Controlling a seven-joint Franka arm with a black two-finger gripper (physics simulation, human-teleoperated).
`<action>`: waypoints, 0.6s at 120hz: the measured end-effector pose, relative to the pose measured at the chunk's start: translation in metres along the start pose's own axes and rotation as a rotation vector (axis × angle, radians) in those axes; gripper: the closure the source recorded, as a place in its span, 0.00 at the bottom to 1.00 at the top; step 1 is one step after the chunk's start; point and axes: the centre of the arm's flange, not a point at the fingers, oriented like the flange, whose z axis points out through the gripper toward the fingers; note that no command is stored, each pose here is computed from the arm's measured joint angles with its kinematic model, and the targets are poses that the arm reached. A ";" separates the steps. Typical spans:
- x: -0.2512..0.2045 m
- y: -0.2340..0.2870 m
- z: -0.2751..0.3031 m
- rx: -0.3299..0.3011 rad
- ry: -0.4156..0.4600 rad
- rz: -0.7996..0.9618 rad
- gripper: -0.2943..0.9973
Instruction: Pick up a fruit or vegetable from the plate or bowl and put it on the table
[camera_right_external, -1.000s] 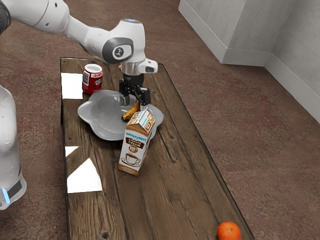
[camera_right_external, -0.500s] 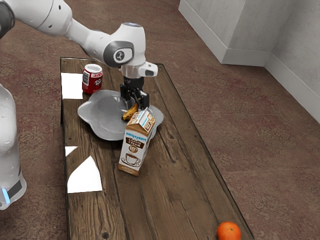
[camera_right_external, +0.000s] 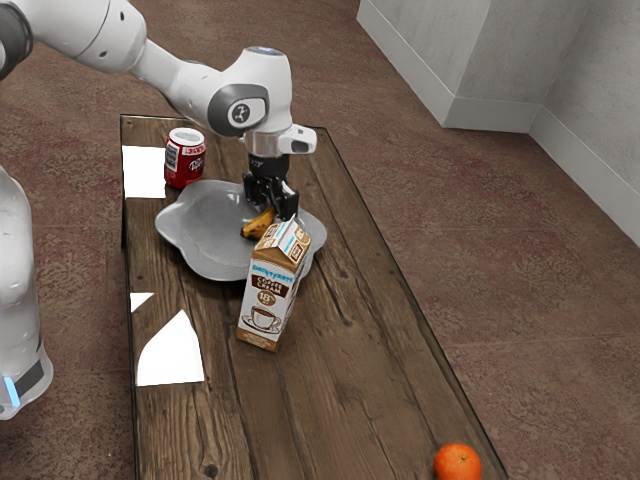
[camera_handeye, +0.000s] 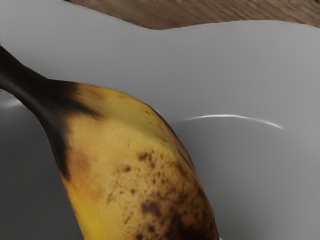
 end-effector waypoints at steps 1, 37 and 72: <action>0.000 0.000 0.000 0.000 0.000 -0.001 0.65; 0.007 0.004 -0.024 -0.006 0.056 -0.018 0.68; 0.081 -0.084 -0.124 0.049 0.261 -0.170 0.67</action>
